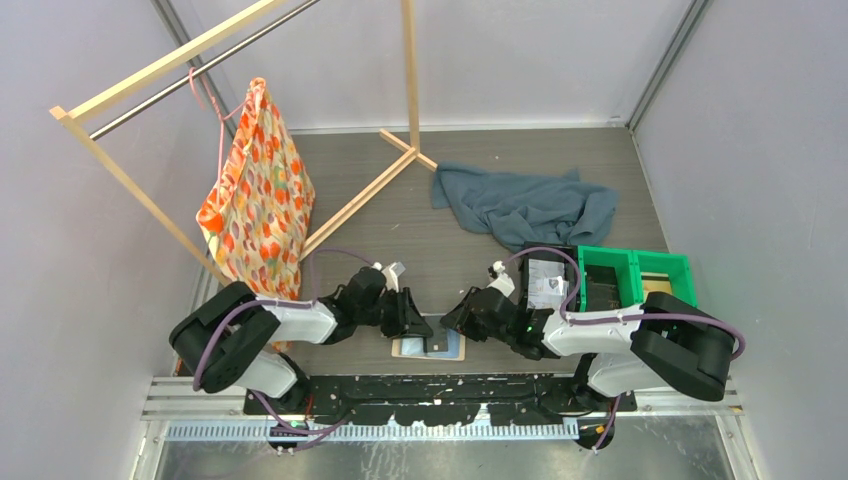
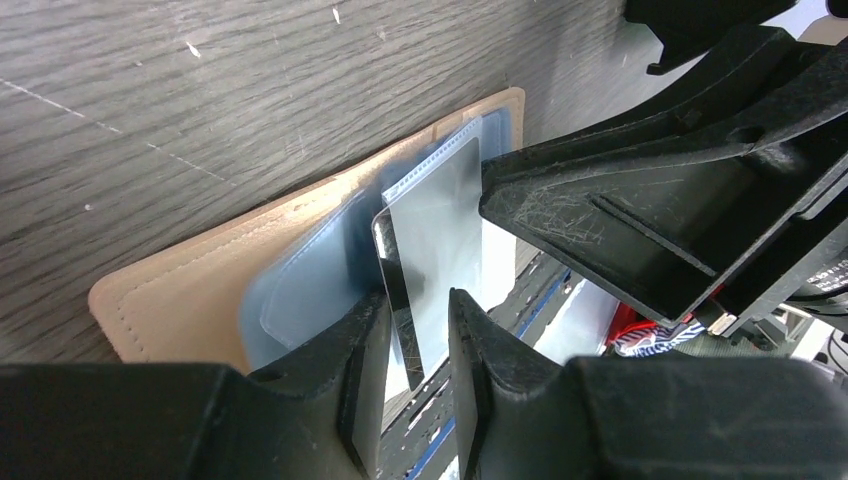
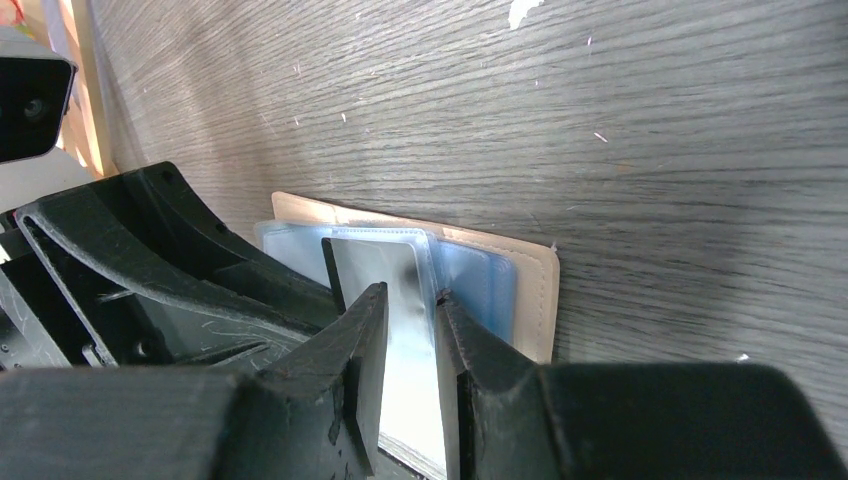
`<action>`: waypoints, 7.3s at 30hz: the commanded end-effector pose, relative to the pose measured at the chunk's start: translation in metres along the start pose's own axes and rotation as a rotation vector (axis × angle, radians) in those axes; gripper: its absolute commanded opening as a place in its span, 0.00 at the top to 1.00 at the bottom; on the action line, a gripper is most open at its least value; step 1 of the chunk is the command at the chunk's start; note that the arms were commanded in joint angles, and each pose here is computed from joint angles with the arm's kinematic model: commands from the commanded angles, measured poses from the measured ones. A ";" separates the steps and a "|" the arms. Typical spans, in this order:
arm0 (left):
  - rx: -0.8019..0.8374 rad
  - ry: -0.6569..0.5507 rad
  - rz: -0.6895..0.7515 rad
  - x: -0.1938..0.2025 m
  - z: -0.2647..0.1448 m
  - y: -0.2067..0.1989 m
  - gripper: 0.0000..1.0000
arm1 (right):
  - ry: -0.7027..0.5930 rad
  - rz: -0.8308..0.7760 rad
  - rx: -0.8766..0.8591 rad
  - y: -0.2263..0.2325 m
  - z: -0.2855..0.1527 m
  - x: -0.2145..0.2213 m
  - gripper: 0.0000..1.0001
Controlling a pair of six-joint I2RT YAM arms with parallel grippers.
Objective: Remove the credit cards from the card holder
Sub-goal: Remove the credit card from the card holder.
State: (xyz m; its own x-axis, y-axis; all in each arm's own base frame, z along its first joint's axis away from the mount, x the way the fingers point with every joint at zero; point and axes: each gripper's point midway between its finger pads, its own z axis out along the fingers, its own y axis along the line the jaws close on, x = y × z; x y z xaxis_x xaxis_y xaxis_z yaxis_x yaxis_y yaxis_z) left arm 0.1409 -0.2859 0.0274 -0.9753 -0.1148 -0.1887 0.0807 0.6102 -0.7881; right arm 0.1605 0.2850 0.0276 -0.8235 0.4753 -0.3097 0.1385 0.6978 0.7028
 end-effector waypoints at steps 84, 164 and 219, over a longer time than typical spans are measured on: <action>0.101 -0.091 -0.157 0.006 -0.007 0.011 0.89 | -0.001 -0.027 0.117 -0.034 0.006 0.004 0.72; -0.137 -0.220 -0.015 0.010 -0.098 0.029 0.99 | 0.060 -0.160 -0.150 0.070 -0.013 0.008 0.70; -0.111 -0.142 -0.014 -0.017 -0.079 0.026 0.99 | 0.047 0.015 -0.027 -0.003 -0.004 0.014 0.39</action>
State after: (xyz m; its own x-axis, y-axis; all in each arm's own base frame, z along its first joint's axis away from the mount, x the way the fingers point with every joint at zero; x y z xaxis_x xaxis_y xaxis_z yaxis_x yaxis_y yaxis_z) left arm 0.1353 -0.2007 0.0480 -0.9461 -0.2268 -0.2312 -0.0002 0.7145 -0.6997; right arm 0.1591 0.2716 0.0322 -0.8222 0.4440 -0.3562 0.1099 0.7379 0.6659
